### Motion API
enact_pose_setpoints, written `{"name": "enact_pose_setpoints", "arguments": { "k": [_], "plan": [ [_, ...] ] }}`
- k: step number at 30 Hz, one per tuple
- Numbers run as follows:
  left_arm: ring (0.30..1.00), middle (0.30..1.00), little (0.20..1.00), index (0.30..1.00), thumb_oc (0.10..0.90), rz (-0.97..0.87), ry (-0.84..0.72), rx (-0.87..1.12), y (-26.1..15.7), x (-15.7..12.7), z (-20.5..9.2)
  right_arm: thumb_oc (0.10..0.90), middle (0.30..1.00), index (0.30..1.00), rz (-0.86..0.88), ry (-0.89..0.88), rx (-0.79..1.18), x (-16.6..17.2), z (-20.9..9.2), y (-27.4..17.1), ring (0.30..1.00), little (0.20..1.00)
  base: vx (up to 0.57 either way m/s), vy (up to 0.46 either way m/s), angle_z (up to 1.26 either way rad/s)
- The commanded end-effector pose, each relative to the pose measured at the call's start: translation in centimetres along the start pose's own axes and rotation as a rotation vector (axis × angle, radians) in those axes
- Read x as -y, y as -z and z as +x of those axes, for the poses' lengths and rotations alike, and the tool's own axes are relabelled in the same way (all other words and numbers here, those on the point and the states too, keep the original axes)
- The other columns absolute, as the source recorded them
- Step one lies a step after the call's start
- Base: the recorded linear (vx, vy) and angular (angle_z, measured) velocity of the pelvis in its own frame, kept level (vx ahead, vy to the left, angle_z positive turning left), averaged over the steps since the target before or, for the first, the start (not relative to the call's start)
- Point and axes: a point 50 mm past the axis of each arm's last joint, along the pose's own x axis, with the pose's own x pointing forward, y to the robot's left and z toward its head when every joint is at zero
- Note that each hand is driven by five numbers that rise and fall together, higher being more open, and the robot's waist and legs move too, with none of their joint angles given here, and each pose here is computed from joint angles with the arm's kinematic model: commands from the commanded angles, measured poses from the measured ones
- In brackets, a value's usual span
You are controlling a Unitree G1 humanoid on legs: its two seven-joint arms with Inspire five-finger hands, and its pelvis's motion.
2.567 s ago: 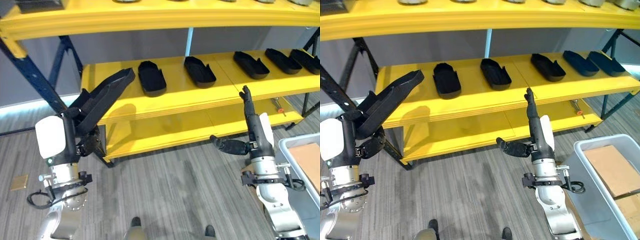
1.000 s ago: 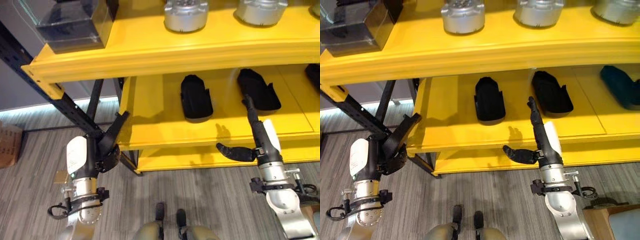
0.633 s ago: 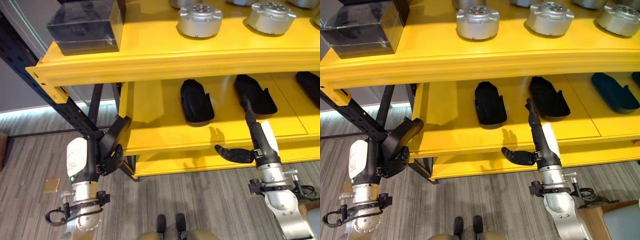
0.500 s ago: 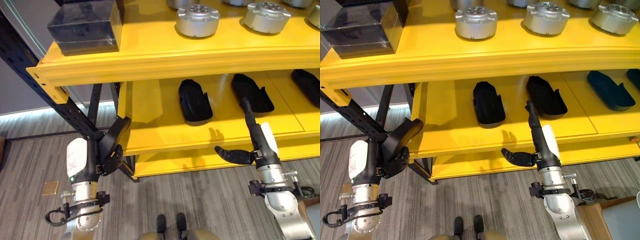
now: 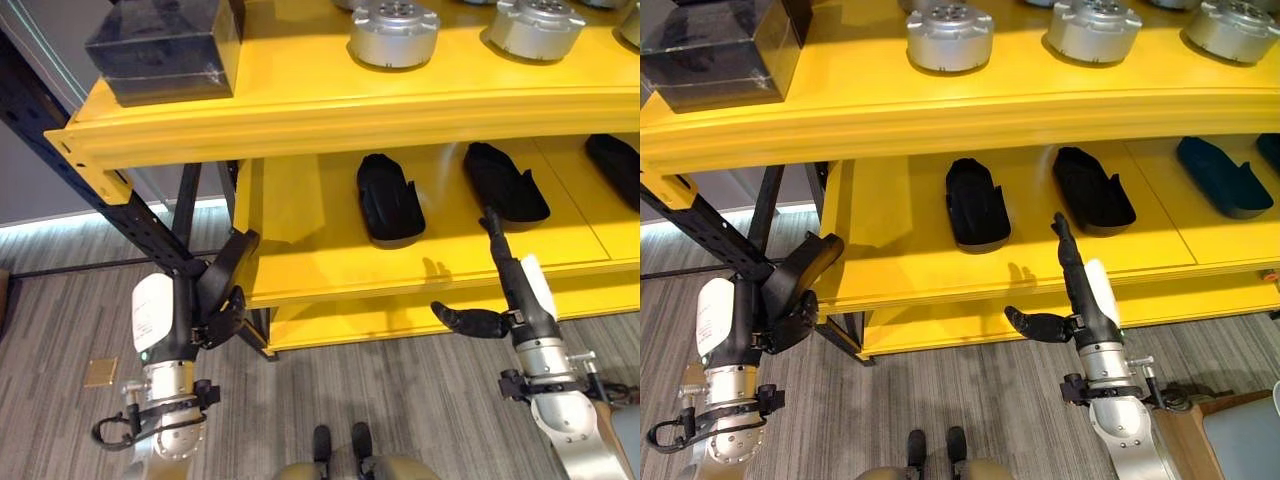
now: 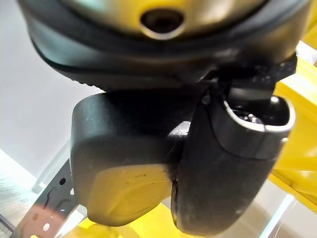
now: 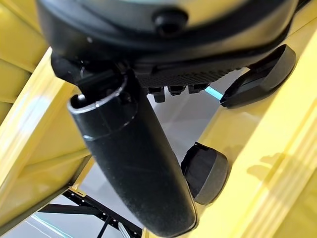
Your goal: Move parts from the plastic box to the shelf.
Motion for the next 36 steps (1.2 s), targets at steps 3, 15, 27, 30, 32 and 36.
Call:
{"name": "enact_pose_setpoints", "arguments": {
  "k": [3, 15, 27, 30, 32, 36],
  "plan": [
    [0.3, 0.3, 0.3, 0.3, 0.4, -0.085, -0.102, 0.238, -3.8, -1.1, 4.4, 0.9, 1.0, 1.0, 0.031, 0.088, 0.229, 1.8, 1.4, -3.8, 1.0, 1.0, 0.0, -0.018, -0.03],
    [0.3, 0.3, 0.3, 0.3, 0.4, -0.314, 0.026, 0.31, -6.3, -0.4, 3.7, 0.9, 1.0, 1.0, 0.043, 0.087, 0.214, 2.1, 0.8, -3.6, 1.0, 1.0, 0.0, -0.006, -0.01],
    [0.3, 0.3, 0.3, 0.3, 0.4, -0.442, 0.017, 0.368, -8.3, -0.8, 4.2, 0.9, 1.0, 1.0, 0.041, 0.087, 0.227, 2.2, 0.8, -3.9, 1.0, 1.0, 0.0, -0.003, 0.0],
    [0.3, 0.3, 0.3, 0.3, 0.4, -0.482, 0.033, 0.375, -8.6, -0.7, 4.2, 0.9, 1.0, 1.0, 0.039, 0.088, 0.226, 2.2, 0.8, -3.9, 1.0, 1.0, -0.02, -0.007, 0.0],
    [0.3, 0.3, 0.3, 0.3, 0.4, -0.516, 0.049, 0.382, -9.0, -0.6, 4.1, 0.9, 1.0, 1.0, 0.042, 0.089, 0.223, 2.2, 0.7, -3.9, 1.0, 1.0, -0.02, -0.004, 0.0],
    [0.3, 0.3, 0.3, 0.3, 0.4, -0.559, 0.093, 0.401, -9.6, -0.2, 4.1, 0.9, 1.0, 1.0, 0.034, 0.086, 0.206, 2.3, 0.6, -3.6, 1.0, 1.0, 0.02, 0.006, -0.01]
  ]
}}
